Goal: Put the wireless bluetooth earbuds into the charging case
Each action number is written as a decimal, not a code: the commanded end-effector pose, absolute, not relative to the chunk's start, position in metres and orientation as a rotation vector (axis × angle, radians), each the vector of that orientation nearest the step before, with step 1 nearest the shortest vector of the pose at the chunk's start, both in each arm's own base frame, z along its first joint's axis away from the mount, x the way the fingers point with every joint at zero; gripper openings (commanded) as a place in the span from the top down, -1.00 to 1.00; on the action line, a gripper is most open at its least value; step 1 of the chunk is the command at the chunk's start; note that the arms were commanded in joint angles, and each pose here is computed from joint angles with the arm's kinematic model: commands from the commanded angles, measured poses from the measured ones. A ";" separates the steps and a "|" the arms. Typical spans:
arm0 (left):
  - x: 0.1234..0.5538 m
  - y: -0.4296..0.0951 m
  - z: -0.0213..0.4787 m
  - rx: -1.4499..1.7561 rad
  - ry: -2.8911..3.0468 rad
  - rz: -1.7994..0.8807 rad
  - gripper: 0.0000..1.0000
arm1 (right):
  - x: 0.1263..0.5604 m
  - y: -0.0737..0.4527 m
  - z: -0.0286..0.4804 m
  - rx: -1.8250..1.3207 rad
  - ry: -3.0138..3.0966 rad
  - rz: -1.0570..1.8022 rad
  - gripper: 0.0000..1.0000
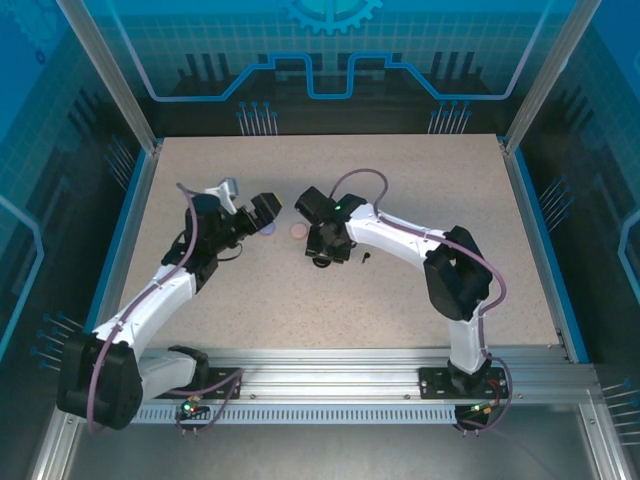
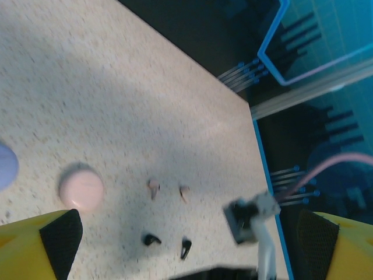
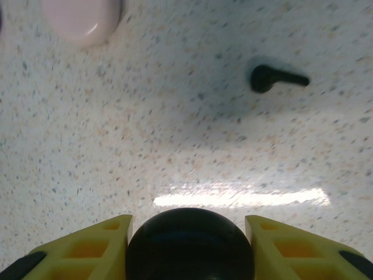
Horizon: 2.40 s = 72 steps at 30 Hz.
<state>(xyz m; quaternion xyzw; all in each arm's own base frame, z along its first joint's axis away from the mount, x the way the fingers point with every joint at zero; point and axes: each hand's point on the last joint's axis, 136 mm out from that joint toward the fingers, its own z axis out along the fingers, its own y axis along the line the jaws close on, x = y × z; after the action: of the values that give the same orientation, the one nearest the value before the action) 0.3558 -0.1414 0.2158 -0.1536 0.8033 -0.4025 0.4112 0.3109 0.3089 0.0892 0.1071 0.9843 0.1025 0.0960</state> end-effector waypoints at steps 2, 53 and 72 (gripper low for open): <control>0.347 -0.160 0.215 -0.288 1.995 -0.992 -0.98 | 0.320 0.289 0.100 0.411 2.880 0.368 0.24; 0.338 -0.243 0.183 -0.108 1.743 -1.186 -0.42 | 0.345 0.319 0.178 0.950 2.609 0.946 0.26; 0.344 -0.243 0.185 -0.131 1.728 -1.183 0.00 | 0.342 0.325 0.179 0.942 2.609 0.967 0.26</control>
<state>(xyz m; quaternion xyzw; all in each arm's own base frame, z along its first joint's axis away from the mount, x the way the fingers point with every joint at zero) 0.3394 -0.2401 0.1724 -0.0562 0.7298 -0.4818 0.4817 0.3396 0.3177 0.1753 0.3170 0.8864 0.3233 0.0964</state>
